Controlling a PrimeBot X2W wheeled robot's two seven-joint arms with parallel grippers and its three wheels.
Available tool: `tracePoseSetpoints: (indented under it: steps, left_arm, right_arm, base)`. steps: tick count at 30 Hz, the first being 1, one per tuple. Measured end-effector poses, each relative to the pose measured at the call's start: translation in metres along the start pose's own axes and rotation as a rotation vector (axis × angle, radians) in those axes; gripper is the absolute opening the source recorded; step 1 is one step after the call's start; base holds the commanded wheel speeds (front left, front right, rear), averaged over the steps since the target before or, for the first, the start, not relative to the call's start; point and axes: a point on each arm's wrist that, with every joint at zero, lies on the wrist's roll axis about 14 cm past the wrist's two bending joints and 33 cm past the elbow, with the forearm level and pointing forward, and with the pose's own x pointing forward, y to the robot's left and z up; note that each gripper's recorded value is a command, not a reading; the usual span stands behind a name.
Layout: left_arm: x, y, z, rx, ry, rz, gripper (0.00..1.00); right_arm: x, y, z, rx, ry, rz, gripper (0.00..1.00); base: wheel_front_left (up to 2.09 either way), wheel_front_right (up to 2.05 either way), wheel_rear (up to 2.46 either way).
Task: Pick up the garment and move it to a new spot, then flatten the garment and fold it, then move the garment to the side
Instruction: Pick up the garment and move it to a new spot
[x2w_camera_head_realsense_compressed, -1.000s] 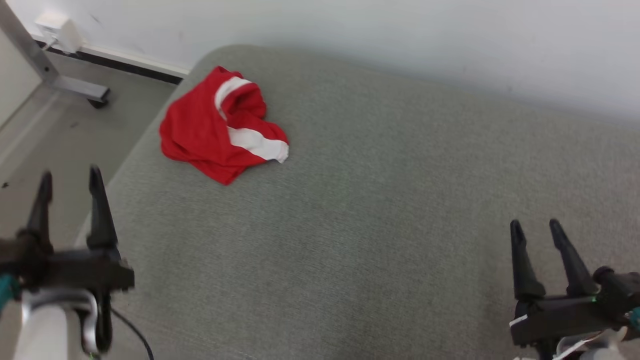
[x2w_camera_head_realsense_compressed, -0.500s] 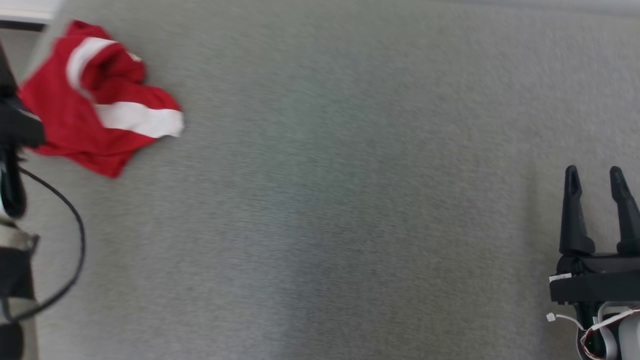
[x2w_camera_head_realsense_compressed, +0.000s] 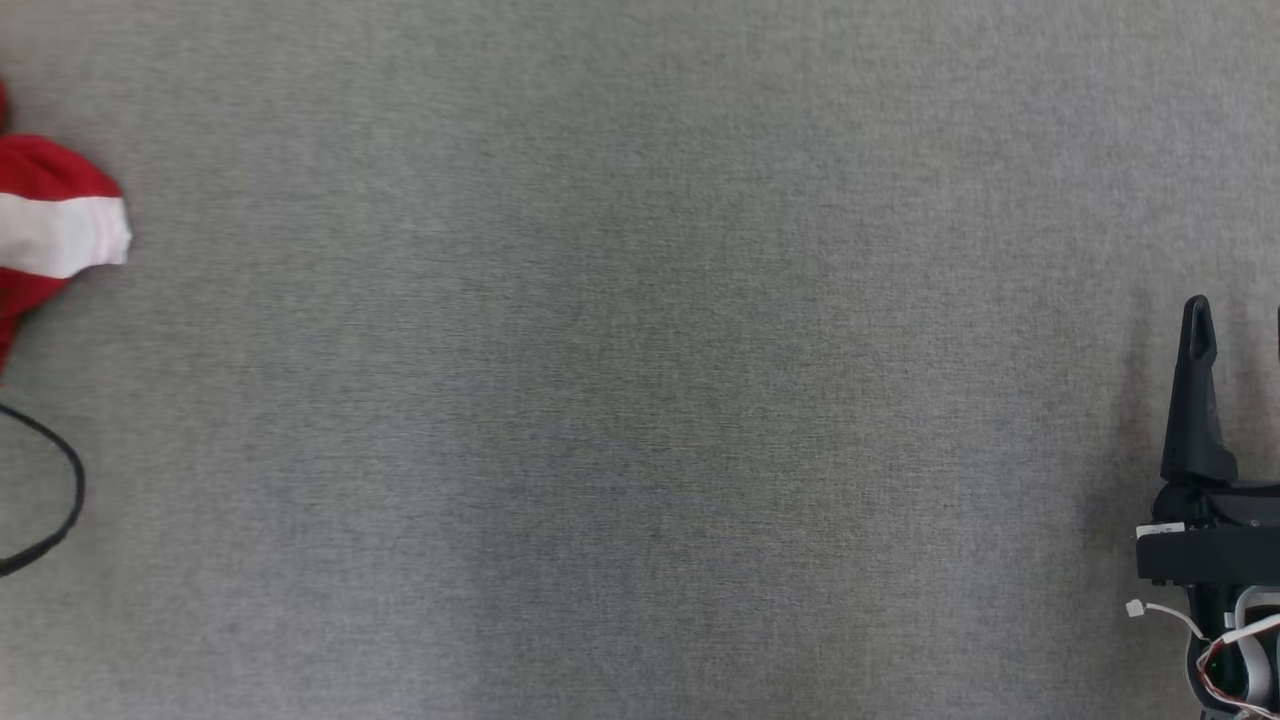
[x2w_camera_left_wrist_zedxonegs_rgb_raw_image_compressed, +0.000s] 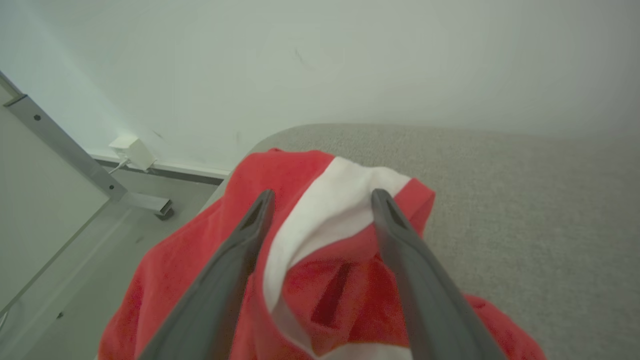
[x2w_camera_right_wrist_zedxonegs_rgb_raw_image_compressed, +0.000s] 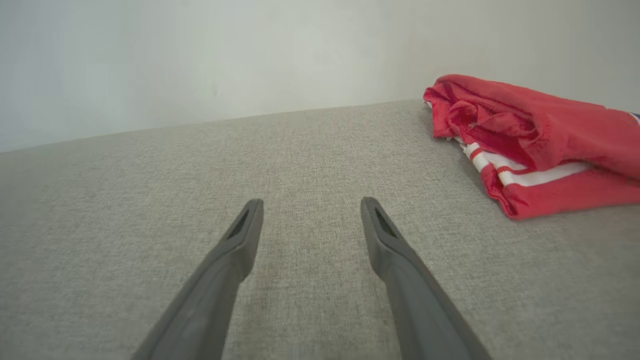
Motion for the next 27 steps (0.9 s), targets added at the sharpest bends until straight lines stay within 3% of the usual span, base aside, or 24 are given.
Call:
tracePoseSetpoints:
  steps: [1,4,10,11,12,18,27]
  left_arm:
    - [0.001,-0.003,-0.030,-0.004,0.091,-0.005,1.00]
    - [-0.001,-0.003,-0.063,-0.014,0.203,0.003,1.00]
    - [-0.010,0.001,-0.092,-0.052,0.375,0.015,1.00]
    - [-0.010,0.001,-0.093,-0.060,0.387,0.015,0.24]
    - [-0.010,0.001,-0.092,-0.056,0.387,0.012,0.00]
    - [-0.009,0.001,-0.076,-0.016,0.327,-0.002,0.00]
    - [0.008,-0.027,0.047,0.049,-0.079,-0.093,0.00]
  right_arm:
    - [-0.001,-0.006,-0.005,-0.010,0.017,-0.012,1.00]
    - [0.000,-0.008,-0.008,-0.017,0.029,-0.018,1.00]
    - [0.004,-0.001,-0.007,-0.019,0.027,0.004,1.00]
    - [0.005,0.000,-0.006,-0.019,0.025,0.007,1.00]
    - [0.005,0.001,-0.005,-0.019,0.023,0.011,1.00]
    - [0.003,0.006,0.000,-0.012,0.013,0.020,1.00]
    - [-0.009,0.014,0.010,0.033,-0.017,0.017,1.00]
  base:
    - [0.00,0.00,0.00]
    - [0.00,0.00,0.00]
    - [0.00,0.00,0.00]
    - [0.00,0.00,0.00]
    - [0.00,0.00,0.00]
    - [0.00,0.00,0.00]
    - [0.00,0.00,0.00]
